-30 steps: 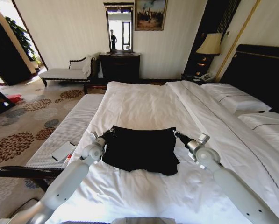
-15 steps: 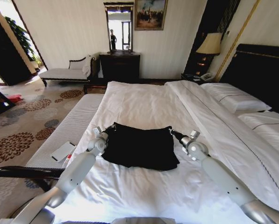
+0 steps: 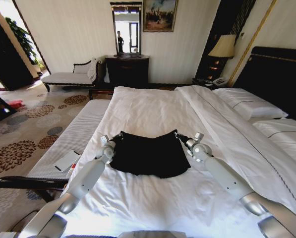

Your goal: Fold the clothes on the bed.

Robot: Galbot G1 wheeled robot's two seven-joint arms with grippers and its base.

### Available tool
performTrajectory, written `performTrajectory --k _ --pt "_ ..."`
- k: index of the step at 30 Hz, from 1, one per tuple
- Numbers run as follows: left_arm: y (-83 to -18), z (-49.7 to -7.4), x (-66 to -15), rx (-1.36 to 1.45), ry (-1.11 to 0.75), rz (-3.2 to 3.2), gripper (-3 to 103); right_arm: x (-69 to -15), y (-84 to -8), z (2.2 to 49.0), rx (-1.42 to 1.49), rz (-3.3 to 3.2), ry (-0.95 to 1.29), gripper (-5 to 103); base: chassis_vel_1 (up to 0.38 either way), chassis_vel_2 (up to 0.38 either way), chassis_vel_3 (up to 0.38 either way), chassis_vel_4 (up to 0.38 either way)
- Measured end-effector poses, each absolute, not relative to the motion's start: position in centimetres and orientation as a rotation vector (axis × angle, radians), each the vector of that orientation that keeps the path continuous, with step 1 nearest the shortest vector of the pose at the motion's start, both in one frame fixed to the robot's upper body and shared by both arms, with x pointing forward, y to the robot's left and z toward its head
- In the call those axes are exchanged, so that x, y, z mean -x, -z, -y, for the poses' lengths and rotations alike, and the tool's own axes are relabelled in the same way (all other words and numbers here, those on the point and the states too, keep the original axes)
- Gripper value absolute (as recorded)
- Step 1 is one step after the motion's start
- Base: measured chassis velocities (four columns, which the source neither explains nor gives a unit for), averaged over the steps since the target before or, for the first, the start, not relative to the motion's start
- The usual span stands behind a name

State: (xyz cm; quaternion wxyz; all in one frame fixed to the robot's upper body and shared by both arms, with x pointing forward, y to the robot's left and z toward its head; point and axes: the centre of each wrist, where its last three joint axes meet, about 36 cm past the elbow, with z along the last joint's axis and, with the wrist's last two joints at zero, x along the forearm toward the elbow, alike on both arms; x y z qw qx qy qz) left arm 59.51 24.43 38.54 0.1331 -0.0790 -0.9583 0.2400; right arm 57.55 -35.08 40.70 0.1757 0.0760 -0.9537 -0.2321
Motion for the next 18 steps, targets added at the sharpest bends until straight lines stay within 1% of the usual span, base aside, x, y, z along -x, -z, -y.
performTrajectory --k 6,18 --pt "-39.4 -25.0 -60.3 0.214 -0.716 2.796 1 -57.4 -40.5 35.8 -0.197 2.711 0.673 1 0.000 0.000 0.000 0.000" --pt "-39.3 -24.3 -59.2 0.259 -0.686 2.819 1 -56.5 -39.9 35.6 -0.227 2.751 0.662 1 0.000 0.000 0.000 0.000"
